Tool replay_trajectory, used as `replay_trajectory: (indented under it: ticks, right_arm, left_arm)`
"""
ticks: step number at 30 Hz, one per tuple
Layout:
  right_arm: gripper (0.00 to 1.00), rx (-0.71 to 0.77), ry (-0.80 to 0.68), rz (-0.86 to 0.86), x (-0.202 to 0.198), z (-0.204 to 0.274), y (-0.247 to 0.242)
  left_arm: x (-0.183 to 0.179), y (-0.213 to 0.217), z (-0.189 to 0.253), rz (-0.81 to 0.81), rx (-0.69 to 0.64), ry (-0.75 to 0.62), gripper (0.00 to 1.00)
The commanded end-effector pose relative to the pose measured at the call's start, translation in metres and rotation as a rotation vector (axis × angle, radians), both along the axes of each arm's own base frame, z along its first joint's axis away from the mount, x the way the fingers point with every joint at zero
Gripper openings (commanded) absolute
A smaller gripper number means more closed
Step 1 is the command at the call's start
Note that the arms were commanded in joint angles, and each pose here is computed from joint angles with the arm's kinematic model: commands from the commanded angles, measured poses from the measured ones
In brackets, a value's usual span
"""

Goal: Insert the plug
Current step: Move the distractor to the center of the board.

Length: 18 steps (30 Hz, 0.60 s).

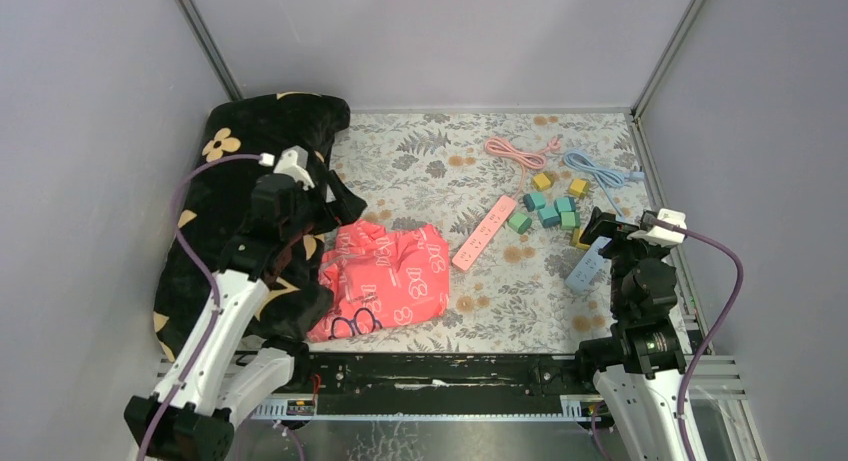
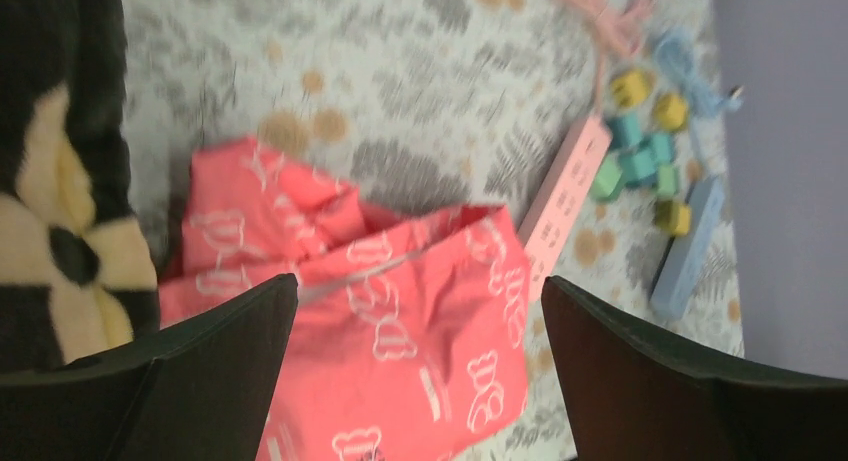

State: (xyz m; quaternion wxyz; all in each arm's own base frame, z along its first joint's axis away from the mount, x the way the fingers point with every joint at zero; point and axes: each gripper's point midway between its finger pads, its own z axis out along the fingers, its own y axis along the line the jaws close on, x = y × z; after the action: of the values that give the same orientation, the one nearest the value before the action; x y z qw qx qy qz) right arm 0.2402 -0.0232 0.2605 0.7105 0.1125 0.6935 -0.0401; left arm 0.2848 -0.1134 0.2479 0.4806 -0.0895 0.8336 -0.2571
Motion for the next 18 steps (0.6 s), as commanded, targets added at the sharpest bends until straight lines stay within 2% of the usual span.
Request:
replay_trajectory:
  ticks: [1, 4, 13, 18]
  right_arm:
    - [0.99, 0.016, -0.063, 0.016, 0.000, 0.014, 0.002]
    - [0.99, 0.015, -0.067, 0.018, 0.000, 0.014, 0.003]
    - [0.99, 0.016, -0.073, 0.021, -0.001, 0.015, 0.003]
    - [0.99, 0.017, -0.082, 0.022, -0.002, 0.015, 0.003]
  left_arm:
    - [-0.033, -0.021, -0.038, -0.087, -0.020, 0.251, 1.00]
    - [-0.047, -0.027, -0.051, -0.082, 0.030, 0.323, 1.00]
    - [-0.104, -0.071, -0.108, -0.167, 0.042, 0.563, 1.00]
    - [-0.114, -0.086, -0.128, -0.192, 0.075, 0.610, 1.00]
